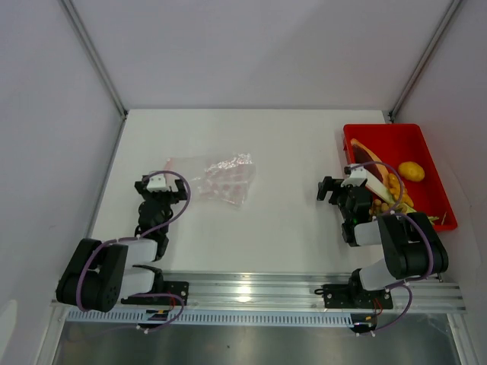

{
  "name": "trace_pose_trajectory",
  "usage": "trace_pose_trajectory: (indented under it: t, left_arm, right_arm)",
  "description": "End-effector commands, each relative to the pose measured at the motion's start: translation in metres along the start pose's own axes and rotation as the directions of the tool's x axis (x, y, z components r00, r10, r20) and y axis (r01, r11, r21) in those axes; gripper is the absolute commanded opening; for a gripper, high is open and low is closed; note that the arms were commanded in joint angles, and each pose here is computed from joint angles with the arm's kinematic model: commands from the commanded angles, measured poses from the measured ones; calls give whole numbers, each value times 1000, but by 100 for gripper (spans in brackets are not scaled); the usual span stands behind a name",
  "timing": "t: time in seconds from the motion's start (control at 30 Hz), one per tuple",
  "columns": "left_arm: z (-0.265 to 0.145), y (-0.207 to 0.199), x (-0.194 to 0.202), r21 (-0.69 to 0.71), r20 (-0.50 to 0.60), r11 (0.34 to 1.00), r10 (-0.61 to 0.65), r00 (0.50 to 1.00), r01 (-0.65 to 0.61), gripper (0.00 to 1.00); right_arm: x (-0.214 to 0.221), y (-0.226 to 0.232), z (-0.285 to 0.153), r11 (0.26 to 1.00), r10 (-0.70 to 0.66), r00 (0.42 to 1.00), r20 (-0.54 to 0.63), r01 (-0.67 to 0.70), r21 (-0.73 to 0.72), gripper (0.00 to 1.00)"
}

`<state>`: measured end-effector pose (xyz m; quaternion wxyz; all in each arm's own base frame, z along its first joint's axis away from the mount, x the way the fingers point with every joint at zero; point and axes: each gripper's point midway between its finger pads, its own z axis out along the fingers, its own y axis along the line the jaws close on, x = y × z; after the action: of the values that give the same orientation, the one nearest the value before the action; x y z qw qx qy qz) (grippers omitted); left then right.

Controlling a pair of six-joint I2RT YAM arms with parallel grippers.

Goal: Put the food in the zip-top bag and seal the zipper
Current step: Pick up the zipper food storage bag at the center of the board.

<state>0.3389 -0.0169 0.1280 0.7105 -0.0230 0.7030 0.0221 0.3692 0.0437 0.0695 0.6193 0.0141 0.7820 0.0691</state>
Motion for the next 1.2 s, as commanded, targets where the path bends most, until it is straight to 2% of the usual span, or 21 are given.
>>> trace_pose_trajectory:
  t: [0.0,0.07,0.2,0.23,0.3,0.33,0.37,0.4,0.47,0.5,0.57,0.6,0.67,0.7,0.77,0.8,0.87,0.93,1.0,1.07,1.17]
  left_arm:
    - [0,9,-25,-46,93,999,-12,996,16,99]
    - [-4,6,-36,-21,145,1000,-8,989,11,99]
    - [-15,31,-48,-232,159,971,-25,987,62,100]
    - [-19,44,-65,-313,195,942,-58,979,118,100]
    - [-18,49,-64,-362,128,924,-80,989,122,99]
    - [-17,52,-95,-375,200,901,-149,969,216,99]
    - [-18,51,-95,-379,179,899,-163,970,221,99]
    - [-20,51,-83,-392,113,900,-156,981,189,100]
    - [-23,49,-99,-375,160,880,-248,955,291,99]
    - [-27,49,-89,-384,128,873,-271,954,300,100]
    - [-35,51,-96,-387,186,814,-392,901,434,99]
    - [-41,53,-85,-415,152,799,-411,899,436,99]
    - [-49,53,-80,-436,173,709,-539,825,554,99]
    - [-53,56,-75,-461,147,712,-527,837,529,99]
    - [-59,56,-80,-472,174,642,-604,777,604,99]
    - [-62,55,-77,-483,172,614,-633,755,625,99]
    - [-69,48,-71,-490,81,640,-642,762,592,100]
    - [-75,41,-75,-465,19,676,-638,770,572,100]
    - [-77,29,-83,-392,-42,725,-629,776,567,99]
    - [-79,22,-85,-354,-66,739,-632,773,574,99]
    - [-87,17,-89,-325,-91,741,-642,761,587,99]
  right_arm:
    - [-22,-26,4,992,-60,996,70,52,112,99]
    - [-22,-26,4,992,-60,996,70,52,114,99]
    - [-42,-21,6,994,-66,992,108,55,96,99]
    - [-32,-21,5,991,-76,996,41,71,114,99]
    - [-60,-16,4,986,-111,991,81,99,134,99]
    - [-58,-16,2,981,-123,992,40,116,153,99]
    - [-64,-9,1,981,-120,992,38,113,155,99]
    - [-80,-6,-2,983,-95,994,61,84,165,99]
    - [-91,7,-1,987,42,999,15,-44,154,99]
    - [-97,15,-2,989,74,997,-16,-72,126,99]
    - [-109,51,-5,999,31,989,-143,-35,-24,99]
    - [-112,58,-6,998,27,987,-158,-35,-46,99]
    - [-119,100,-20,963,59,985,-164,-100,-250,99]
    - [-119,99,-18,962,63,987,-146,-99,-253,99]
    - [-128,120,-27,895,279,946,-167,-319,-311,99]
    - [-129,137,-33,844,319,923,-214,-379,-379,99]
    - [-124,160,-26,795,353,870,-344,-473,-379,99]
    - [-94,186,-17,808,320,824,-468,-495,-319,99]
    - [-92,213,-17,785,299,807,-509,-511,-349,99]
    - [-70,232,-14,792,303,776,-553,-528,-307,99]
    - [-41,263,-16,737,317,696,-645,-608,-294,93]
